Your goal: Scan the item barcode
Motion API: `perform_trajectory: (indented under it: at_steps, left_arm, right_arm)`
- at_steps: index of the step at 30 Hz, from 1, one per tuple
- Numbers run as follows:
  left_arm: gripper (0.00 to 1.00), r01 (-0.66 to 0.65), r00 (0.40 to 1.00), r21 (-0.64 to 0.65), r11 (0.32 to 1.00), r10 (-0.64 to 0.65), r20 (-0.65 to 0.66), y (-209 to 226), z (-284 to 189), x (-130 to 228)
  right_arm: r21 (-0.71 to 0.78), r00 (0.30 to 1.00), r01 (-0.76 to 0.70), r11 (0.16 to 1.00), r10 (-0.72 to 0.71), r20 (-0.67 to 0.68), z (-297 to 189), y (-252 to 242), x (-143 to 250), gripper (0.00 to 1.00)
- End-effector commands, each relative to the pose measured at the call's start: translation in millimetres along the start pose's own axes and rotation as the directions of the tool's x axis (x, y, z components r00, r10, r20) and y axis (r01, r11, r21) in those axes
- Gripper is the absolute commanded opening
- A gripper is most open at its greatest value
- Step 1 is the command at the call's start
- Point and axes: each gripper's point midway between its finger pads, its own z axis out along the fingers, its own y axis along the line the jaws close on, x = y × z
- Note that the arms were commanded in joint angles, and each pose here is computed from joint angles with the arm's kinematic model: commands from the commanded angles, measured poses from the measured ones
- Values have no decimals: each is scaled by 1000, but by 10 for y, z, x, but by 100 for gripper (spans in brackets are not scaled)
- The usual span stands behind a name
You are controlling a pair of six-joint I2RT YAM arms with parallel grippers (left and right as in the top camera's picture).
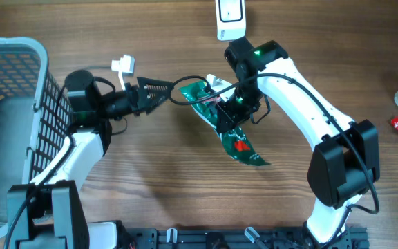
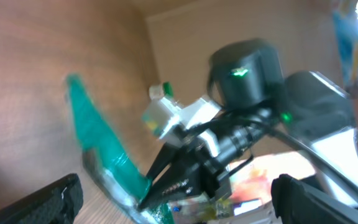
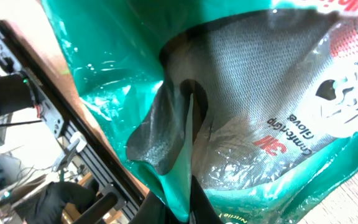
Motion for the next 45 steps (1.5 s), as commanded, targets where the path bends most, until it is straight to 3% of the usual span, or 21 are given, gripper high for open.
perform_trajectory:
  at_steps: [1, 4, 10, 13, 16, 17, 19, 21, 22, 31, 35, 37, 39, 40, 41, 42, 45]
  left_arm:
    - [100, 1, 998, -155, 988, 9, 62, 399, -40, 13]
    - [100, 15, 997, -195, 981, -2, 71, 493, -51, 32]
    - [100, 1, 997, -192, 981, 14, 74, 478, -50, 12]
    - [100, 16, 999, -184, 983, -6, 54, 461, 9, 69]
    - [100, 19, 1000, -167, 986, -20, -4, 402, 184, 216]
    - [90, 14, 999, -155, 988, -19, -29, 371, 237, 275]
    - [59, 14, 998, -136, 991, -21, -51, 335, 254, 317]
    - [46, 19, 999, -142, 990, -23, -29, 358, 195, 261]
    - [43, 20, 1000, -146, 989, -22, -14, 374, 151, 223]
    - [44, 7, 1000, -156, 988, -8, -10, 405, 119, 218]
    - [32, 38, 999, -167, 985, -41, -15, 439, 114, 255]
    - [9, 42, 999, -168, 985, -46, -15, 443, 112, 258]
    - [4, 45, 999, -194, 980, -44, 7, 490, 101, 224]
    - [4, 63, 998, -236, 970, -55, 43, 569, 84, 175]
    - [4, 146, 987, -301, 942, -117, 113, 709, 41, 116]
    - [4, 224, 969, -358, 907, -169, 179, 848, -15, 84]
    - [4, 364, 923, -422, 831, -261, 282, 1054, -116, 86]
  right_arm:
    - [28, 1000, 4, 1000, -4, 8, -80, 4, 28, 5]
    - [-145, 981, 193, 970, -190, 35, -140, 346, 77, 5]
    - [-170, 963, 269, 948, -267, 35, -98, 472, 94, 5]
    - [-66, 955, 296, 953, -297, -6, 34, 452, 36, 5]
    - [168, 964, 266, 949, -261, -52, 173, 314, -105, 5]
    - [231, 965, 262, 937, -257, -52, 192, 282, -157, 5]
    - [343, 971, 241, 908, -230, -72, 180, 171, -174, 4]
    - [355, 970, 244, 902, -229, -85, 179, 159, -152, 5]
    - [354, 970, 244, 903, -228, -88, 179, 159, -145, 4]
    - [317, 948, 301, 899, -318, 1, -55, 428, -179, 4]
    - [248, 929, 344, 905, -367, 49, -55, 598, -237, 5]
    - [237, 927, 347, 908, -371, 65, -53, 626, -264, 5]
    - [231, 944, 299, 926, -322, 67, -55, 626, -233, 6]
    - [234, 948, 287, 929, -310, 68, -70, 623, -220, 32]
    - [236, 947, 289, 928, -314, 74, -88, 629, -225, 75]
    - [239, 944, 292, 926, -319, 85, -113, 644, -244, 100]
    - [278, 940, 267, 923, -312, 134, -186, 631, -375, 100]
